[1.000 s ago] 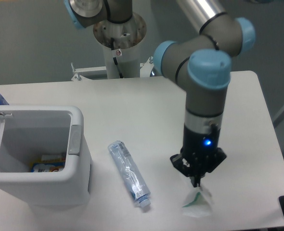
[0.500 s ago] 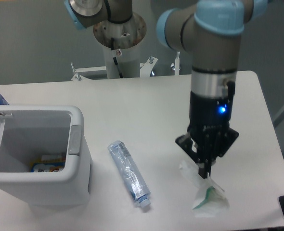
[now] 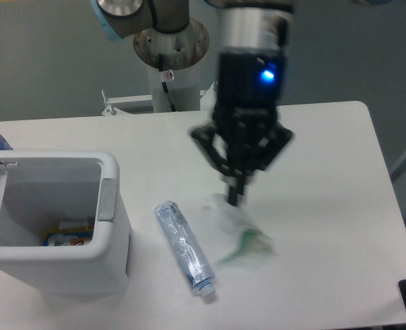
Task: Place the trash in the trash can
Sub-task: 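Carry the white wrapper over the trash bin opening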
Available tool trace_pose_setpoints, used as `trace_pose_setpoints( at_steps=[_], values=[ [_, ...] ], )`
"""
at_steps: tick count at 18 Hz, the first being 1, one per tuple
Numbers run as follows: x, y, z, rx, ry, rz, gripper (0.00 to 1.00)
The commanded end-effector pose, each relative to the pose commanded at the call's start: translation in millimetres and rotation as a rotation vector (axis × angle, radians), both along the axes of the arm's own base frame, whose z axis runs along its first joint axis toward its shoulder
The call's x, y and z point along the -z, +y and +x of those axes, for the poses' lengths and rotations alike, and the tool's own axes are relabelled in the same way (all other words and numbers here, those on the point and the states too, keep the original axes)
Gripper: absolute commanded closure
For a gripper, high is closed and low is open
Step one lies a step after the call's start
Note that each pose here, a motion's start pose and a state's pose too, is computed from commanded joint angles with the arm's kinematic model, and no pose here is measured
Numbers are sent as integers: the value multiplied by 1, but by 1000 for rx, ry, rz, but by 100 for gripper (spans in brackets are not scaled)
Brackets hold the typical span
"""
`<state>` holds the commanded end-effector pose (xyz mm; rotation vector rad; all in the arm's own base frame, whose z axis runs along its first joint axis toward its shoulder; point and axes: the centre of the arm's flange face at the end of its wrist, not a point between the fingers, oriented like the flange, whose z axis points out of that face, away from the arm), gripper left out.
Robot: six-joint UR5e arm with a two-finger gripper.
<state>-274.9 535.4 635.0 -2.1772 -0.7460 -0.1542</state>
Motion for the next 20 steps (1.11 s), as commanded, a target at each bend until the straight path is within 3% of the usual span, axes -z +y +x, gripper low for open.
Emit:
trace_pose_setpoints(
  at_steps=[8,20],
  values=[
    [31,33,123,203,-38,-50,100],
    [106,54,139,246,-108,-159,99]
  ],
)
